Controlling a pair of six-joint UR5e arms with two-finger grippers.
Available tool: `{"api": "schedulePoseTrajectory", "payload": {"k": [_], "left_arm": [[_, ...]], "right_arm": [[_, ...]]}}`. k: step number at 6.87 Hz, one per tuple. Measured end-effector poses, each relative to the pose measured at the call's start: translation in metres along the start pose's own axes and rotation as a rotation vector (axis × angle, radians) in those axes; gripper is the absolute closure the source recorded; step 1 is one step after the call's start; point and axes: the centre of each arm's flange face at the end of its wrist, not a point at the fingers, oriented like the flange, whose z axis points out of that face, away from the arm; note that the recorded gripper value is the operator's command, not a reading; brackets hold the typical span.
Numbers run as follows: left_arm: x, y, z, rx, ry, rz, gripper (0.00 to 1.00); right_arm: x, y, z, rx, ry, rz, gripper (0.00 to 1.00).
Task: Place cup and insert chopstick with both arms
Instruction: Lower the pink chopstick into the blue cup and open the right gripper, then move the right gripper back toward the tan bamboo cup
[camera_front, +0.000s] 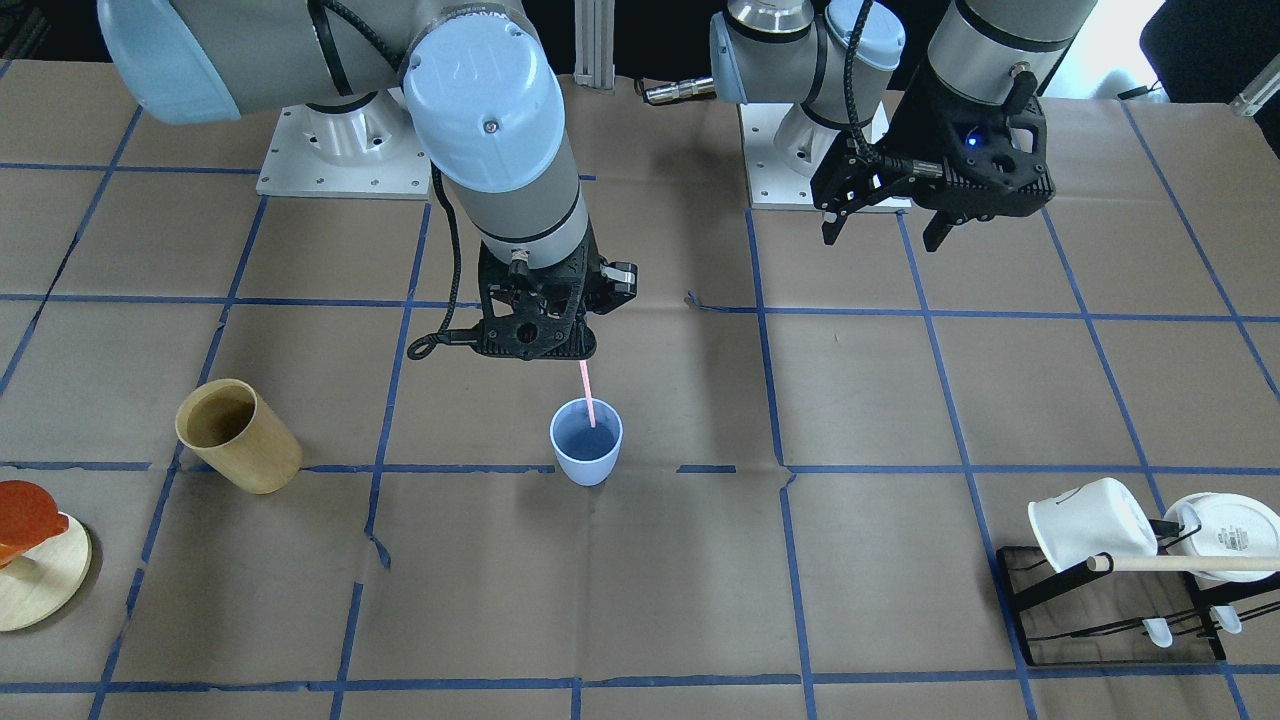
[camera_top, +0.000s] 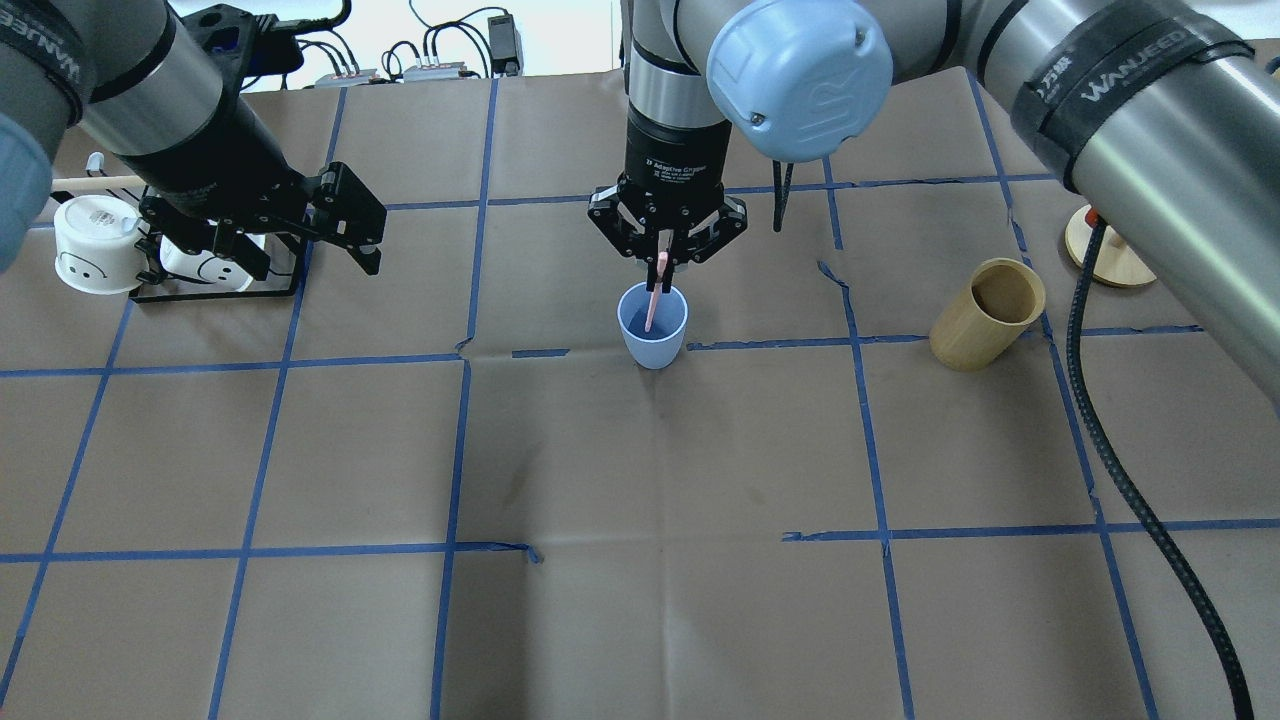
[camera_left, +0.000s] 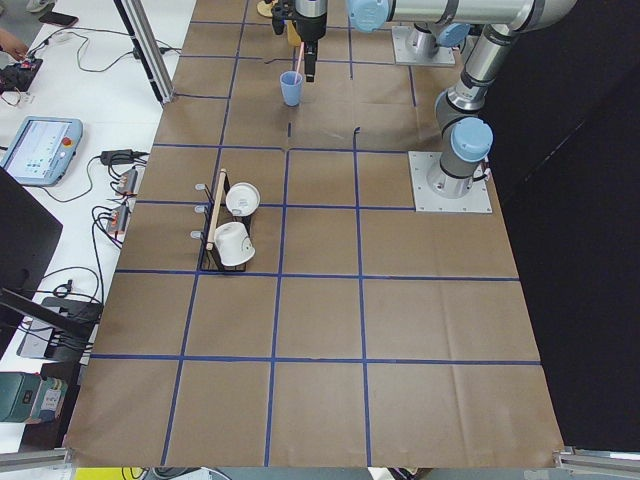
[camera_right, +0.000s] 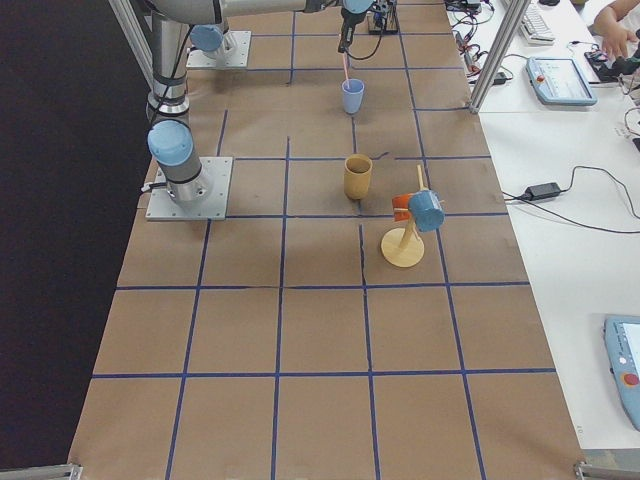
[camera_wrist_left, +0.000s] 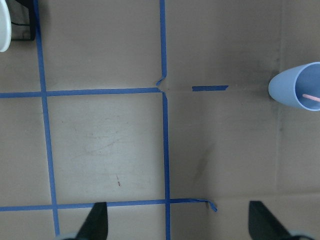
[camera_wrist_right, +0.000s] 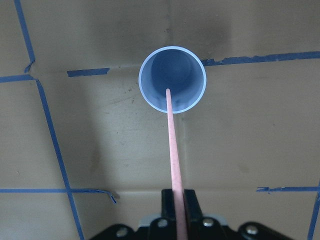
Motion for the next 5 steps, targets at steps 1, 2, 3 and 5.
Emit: {"api": "schedulePoseTrajectory", "payload": {"k": [1,2,3,5], "left_arm": [[0.0000,0.0000,0.0000,0.000,0.000,0.000,0.00],[0.0000,0.0001,0.0001,0.000,0.000,0.000,0.00],[0.0000,0.0001,0.0001,0.000,0.000,0.000,0.00],[0.0000,0.0001,0.0001,0.000,0.000,0.000,0.00]], "right_arm": [[-0.0004,-0.0029,0.0036,-0.004,0.003,0.002,0.49],[-0.0003,-0.0058,0.0073,-0.007,0.009,0.003,0.16],[0.0000,-0.0073,0.0093,-0.008,0.014,0.004,0.00],[0.0007,-0.0109,0.0049,0.006,0.010,0.008,0.00]]}}
